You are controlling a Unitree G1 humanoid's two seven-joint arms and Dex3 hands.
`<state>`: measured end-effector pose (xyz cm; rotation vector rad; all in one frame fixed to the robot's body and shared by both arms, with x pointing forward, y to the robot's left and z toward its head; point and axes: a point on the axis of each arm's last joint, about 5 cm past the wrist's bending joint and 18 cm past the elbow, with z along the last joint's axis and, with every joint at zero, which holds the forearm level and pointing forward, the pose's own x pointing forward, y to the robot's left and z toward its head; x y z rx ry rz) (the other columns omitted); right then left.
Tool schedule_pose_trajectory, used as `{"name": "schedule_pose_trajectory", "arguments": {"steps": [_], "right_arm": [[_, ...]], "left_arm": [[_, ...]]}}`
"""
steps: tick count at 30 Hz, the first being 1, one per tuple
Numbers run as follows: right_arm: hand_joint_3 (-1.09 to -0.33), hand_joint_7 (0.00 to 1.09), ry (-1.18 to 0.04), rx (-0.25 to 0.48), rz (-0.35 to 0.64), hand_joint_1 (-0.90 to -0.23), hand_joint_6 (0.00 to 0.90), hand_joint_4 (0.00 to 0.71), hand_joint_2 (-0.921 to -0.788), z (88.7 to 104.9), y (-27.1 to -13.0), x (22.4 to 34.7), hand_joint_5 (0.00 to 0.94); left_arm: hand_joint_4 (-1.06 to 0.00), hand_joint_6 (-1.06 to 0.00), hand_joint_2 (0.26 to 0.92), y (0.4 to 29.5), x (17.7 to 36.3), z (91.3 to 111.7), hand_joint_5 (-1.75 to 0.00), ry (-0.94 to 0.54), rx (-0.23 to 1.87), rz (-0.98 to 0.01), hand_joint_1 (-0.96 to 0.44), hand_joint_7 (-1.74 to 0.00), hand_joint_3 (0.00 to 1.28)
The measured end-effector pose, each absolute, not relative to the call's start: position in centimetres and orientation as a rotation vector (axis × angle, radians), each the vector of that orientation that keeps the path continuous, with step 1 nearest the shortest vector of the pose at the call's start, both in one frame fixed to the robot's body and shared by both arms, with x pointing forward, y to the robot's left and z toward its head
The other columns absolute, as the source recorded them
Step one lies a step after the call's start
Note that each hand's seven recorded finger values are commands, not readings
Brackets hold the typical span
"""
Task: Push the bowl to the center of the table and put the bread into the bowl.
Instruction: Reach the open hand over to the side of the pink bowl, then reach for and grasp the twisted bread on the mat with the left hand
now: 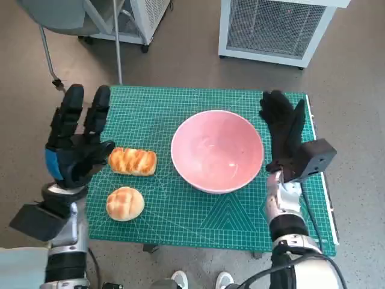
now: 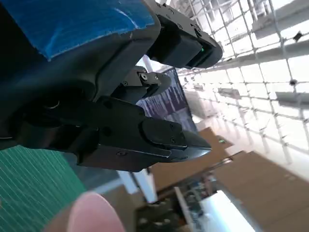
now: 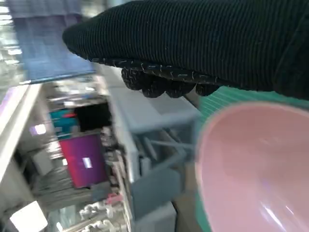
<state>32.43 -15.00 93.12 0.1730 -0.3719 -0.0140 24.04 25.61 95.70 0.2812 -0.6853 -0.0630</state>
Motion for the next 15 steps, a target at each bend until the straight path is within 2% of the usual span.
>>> {"name": "schedule_pose_trajectory", "arguments": {"steps": [3,9,15], "right_arm": [[-0.839,0.54,-0.502,0.111,-0.008,-0.481,0.018,0.257,-0.921,94.1,-15.5,32.2,0.006],[-0.83,0.61,-0.761,0.012,0.008,-0.508,0.001,0.267,-0.921,96.0,-16.4,31.0,0.009],[-0.819,0.62,-0.903,-0.044,0.043,-0.522,-0.001,0.274,-0.921,97.3,-16.9,29.7,0.012]], "left_arm": [[-0.29,-0.42,0.921,26.7,23.8,96.4,0.0,-0.668,0.388,-0.071,-0.16,0.0,0.1],[-0.23,-0.38,0.92,28.6,23.7,98.3,0.0,-0.611,0.702,-0.106,-0.2,0.0,0.07],[-0.12,-0.33,0.888,29.3,24.1,100.2,0.0,-0.544,0.973,-0.154,-0.25,0.0,0.03]]}}
